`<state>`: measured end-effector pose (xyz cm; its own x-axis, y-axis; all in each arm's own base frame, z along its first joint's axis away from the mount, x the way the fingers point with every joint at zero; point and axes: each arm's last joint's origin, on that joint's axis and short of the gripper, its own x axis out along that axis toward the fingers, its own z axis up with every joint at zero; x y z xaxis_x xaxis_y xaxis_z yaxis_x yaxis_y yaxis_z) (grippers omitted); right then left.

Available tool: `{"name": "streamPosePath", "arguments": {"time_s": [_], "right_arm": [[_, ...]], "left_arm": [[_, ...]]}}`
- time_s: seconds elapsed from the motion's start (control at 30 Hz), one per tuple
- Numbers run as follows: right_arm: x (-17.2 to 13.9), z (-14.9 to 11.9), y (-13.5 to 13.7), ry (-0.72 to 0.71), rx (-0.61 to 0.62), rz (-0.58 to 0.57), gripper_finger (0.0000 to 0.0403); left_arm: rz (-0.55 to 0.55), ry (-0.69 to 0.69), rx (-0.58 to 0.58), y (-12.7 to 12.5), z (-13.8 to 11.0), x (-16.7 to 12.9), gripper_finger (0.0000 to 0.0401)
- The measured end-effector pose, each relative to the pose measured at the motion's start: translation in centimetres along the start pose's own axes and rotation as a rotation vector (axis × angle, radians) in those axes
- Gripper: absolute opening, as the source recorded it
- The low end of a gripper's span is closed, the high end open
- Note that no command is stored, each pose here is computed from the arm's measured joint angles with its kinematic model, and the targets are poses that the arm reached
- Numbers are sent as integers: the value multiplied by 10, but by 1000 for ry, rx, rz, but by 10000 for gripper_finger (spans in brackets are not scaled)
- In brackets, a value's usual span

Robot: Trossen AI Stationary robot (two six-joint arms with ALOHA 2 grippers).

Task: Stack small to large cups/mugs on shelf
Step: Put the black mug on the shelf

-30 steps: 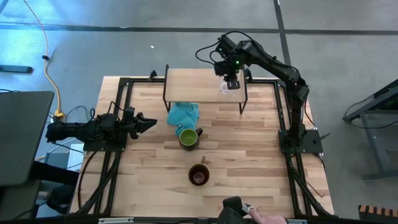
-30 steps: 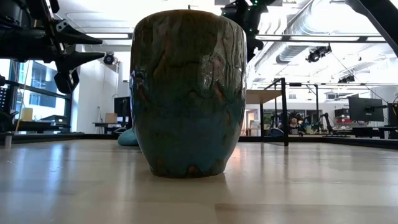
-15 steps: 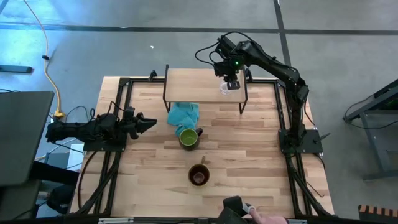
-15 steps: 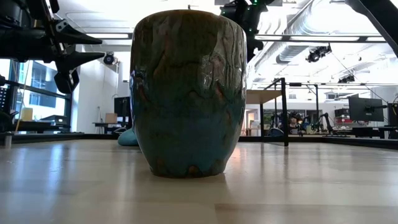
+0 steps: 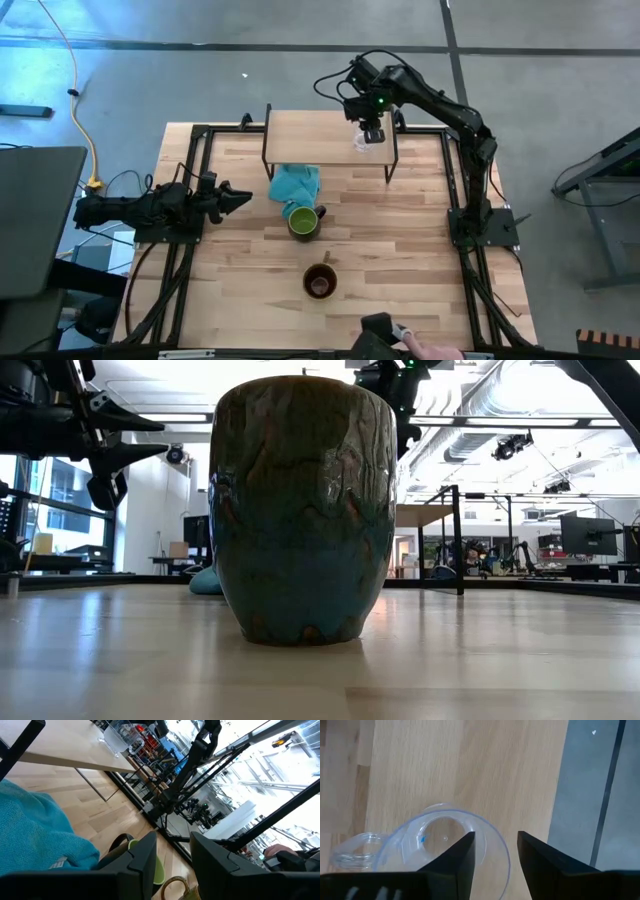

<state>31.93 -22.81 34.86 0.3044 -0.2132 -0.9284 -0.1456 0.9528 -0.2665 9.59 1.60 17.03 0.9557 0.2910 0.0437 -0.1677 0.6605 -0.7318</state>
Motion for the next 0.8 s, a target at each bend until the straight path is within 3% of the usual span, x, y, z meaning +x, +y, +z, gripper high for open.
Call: {"name": "streamPosePath", "arguments": {"time_s": [0.8], "right_arm": [[-1,-4,1,37,3,8,148]], "left_arm": [[0,0,-2,0,0,0,106]]}}
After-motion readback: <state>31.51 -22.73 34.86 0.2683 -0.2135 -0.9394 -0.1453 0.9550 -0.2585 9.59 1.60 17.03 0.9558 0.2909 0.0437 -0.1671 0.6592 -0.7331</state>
